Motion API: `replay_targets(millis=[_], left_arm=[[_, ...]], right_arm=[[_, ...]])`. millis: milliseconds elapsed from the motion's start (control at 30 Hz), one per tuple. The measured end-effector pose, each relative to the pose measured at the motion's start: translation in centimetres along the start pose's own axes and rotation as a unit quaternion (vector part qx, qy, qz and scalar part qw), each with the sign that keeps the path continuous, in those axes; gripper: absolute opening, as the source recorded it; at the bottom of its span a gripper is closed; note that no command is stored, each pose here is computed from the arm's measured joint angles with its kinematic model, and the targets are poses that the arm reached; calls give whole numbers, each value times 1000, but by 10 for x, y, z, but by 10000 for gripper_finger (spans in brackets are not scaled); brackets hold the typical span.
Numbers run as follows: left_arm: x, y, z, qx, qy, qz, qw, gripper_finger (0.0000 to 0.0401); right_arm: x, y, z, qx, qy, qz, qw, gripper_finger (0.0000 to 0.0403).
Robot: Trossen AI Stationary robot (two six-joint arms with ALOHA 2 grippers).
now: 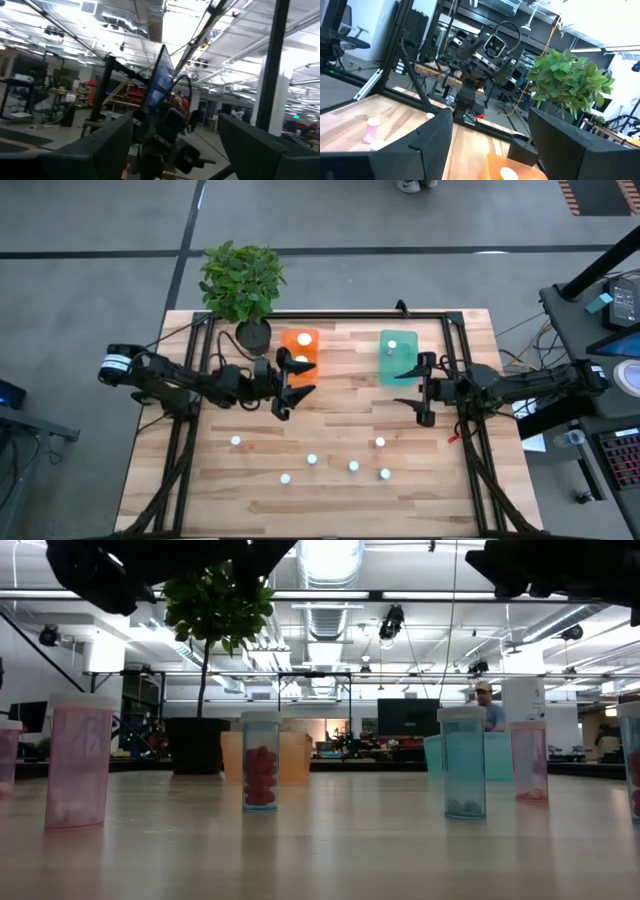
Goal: Pick and place medicine bottles into bin by pill shape (circle, oval)
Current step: Put the left blue capsule bottle into the orange bin
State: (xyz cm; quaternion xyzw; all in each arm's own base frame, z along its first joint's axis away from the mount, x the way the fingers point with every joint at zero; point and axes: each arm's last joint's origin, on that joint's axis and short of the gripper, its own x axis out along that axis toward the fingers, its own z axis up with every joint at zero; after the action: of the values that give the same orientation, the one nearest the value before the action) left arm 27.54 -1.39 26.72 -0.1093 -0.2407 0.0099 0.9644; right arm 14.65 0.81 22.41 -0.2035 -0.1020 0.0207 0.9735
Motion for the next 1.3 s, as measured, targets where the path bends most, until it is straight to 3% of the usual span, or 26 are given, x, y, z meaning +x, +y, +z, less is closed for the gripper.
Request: replay_targets(millis=[200,333,600,800,967,1067,1300], left_arm=[[15,-19,-3,-25,19,-1,1000,274],[31,-33,-9,-41,102,36,993,274],[62,-64,-4,-37,319,96,942,274],[86,-85,14,-25,407,109,907,274],[101,-94,16,-10,480,108,871,274],[106,-101,9,-35,520,101,848,274],[95,-122,-40,-58,660,63,746,274]], right_arm=[[-1,-1,1,-4,-5,-2,1000,247],[-2,-1,3,1,-12,-5,1000,247],[-3,-2,4,4,-15,-7,1000,247],[-3,-2,5,4,-16,-11,1000,247],[-3,-2,5,2,-17,-13,1000,247],[-3,-3,5,4,-15,-18,1000,247],[-3,-4,5,4,-10,-30,1000,247]])
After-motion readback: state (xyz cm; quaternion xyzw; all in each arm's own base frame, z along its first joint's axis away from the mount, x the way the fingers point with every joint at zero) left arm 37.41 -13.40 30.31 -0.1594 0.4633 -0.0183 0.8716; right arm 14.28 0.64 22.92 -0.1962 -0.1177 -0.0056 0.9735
